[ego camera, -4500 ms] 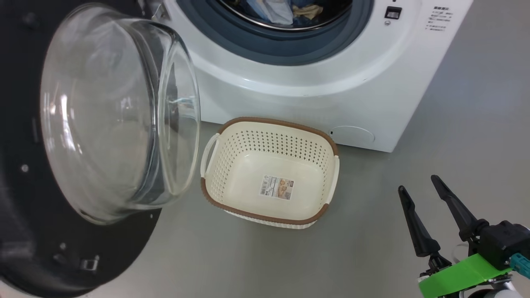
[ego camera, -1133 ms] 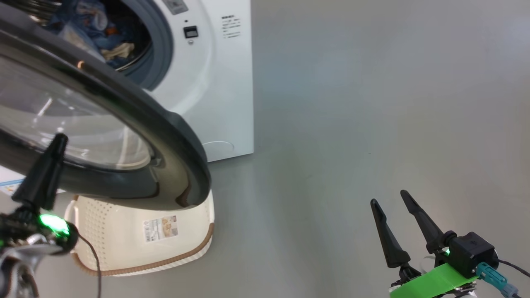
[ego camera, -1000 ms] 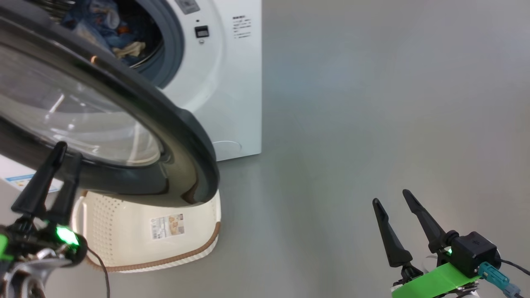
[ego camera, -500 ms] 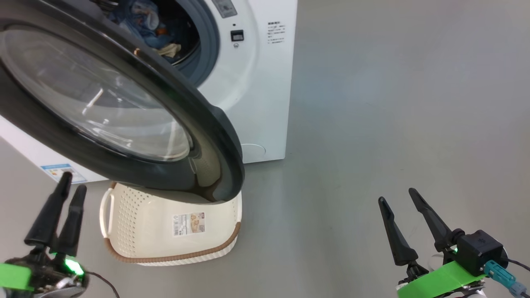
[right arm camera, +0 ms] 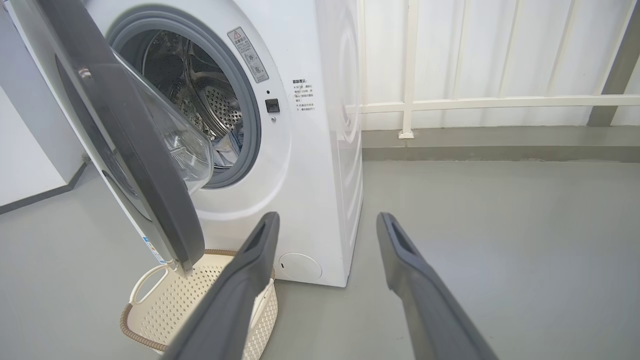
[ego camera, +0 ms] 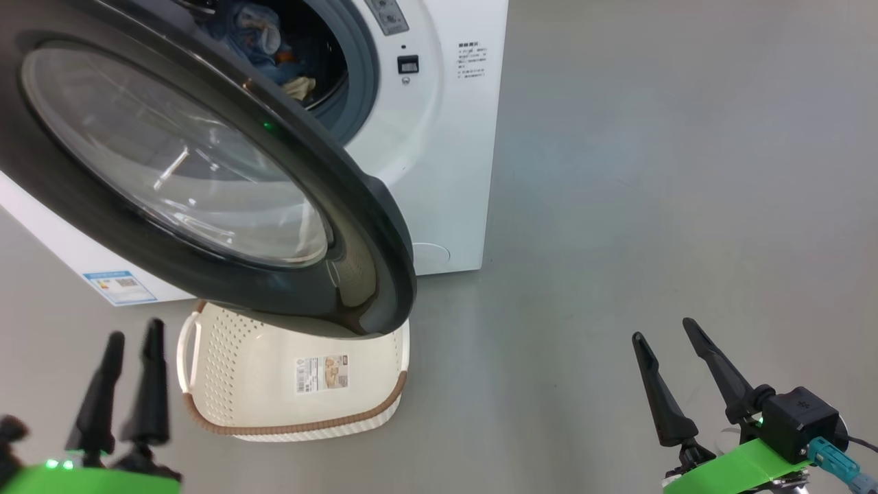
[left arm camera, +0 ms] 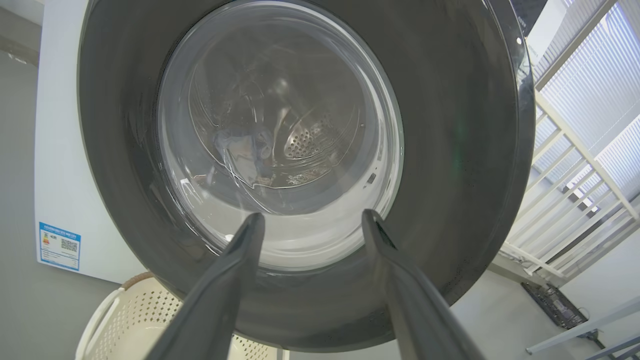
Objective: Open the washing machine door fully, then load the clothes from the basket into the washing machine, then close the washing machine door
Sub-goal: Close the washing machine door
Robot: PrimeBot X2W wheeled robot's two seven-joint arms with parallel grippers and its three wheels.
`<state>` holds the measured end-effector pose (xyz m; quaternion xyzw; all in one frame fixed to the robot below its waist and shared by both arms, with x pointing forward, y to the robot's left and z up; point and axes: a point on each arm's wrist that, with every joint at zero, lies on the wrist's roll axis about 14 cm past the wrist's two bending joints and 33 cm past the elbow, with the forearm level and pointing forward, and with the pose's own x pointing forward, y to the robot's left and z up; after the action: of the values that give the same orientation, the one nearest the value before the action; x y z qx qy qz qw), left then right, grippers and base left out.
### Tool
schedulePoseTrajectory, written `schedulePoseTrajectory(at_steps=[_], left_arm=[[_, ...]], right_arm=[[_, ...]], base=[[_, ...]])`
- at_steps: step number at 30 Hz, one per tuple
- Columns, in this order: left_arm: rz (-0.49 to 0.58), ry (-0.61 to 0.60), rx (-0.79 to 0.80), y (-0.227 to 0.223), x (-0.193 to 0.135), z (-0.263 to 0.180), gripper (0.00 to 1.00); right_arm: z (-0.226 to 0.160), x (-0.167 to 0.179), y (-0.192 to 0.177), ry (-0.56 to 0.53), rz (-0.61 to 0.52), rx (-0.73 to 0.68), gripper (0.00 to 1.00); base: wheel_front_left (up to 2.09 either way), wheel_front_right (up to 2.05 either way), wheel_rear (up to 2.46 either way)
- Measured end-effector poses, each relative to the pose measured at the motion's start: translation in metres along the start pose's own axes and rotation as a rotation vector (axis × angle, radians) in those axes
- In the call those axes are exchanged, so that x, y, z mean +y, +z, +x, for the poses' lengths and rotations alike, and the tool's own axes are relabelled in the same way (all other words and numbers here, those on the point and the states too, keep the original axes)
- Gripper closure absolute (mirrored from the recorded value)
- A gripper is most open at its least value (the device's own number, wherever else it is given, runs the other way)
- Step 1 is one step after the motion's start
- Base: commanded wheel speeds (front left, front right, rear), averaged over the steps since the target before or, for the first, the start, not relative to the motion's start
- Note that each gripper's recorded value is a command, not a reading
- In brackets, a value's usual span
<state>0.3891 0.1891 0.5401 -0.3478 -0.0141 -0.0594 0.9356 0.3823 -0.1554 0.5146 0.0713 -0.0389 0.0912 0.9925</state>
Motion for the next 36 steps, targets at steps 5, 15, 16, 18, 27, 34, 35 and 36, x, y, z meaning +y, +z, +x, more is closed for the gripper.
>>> schedulePoseTrajectory(at_steps=[5,15,16,18,27,34,35,36], left_arm=[[0.244,0.033,0.004,-0.014,0.002,-0.013,0.0],[0.447,0.125,0.044,-0.035,0.023,-0.044,0.0],[0.459,0.122,0.045,-0.036,0.023,-0.045,0.0],[0.471,0.12,0.051,-0.039,0.023,-0.047,0.0],[0.473,0.123,0.063,-0.045,0.025,-0.052,0.0],[0.486,0.121,0.061,-0.046,0.024,-0.051,0.0],[0.486,0.12,0.061,-0.046,0.023,-0.051,0.0],[0.486,0.119,0.061,-0.046,0.023,-0.051,0.0]], right_arm=[[-0.001,0.002,0.006,0.004,-0.002,-0.015,0.0],[-0.012,0.0,0.013,-0.007,-0.009,-0.028,0.0],[-0.013,-0.001,0.014,-0.01,-0.01,-0.029,0.0],[-0.017,-0.002,0.014,-0.016,-0.011,-0.029,0.0],[-0.021,-0.003,0.018,-0.025,-0.017,-0.035,0.0],[-0.024,-0.005,0.016,-0.035,-0.023,-0.029,0.0],[-0.024,-0.005,0.016,-0.035,-0.022,-0.028,0.0],[-0.024,-0.005,0.016,-0.036,-0.022,-0.026,0.0]], base=[[0.0,0.0,0.0],[0.0,0.0,0.0],[0.0,0.0,0.0],[0.0,0.0,0.0],[0.0,0.0,0.0],[0.0,0.0,0.0],[0.0,0.0,0.0],[0.0,0.0,0.0]])
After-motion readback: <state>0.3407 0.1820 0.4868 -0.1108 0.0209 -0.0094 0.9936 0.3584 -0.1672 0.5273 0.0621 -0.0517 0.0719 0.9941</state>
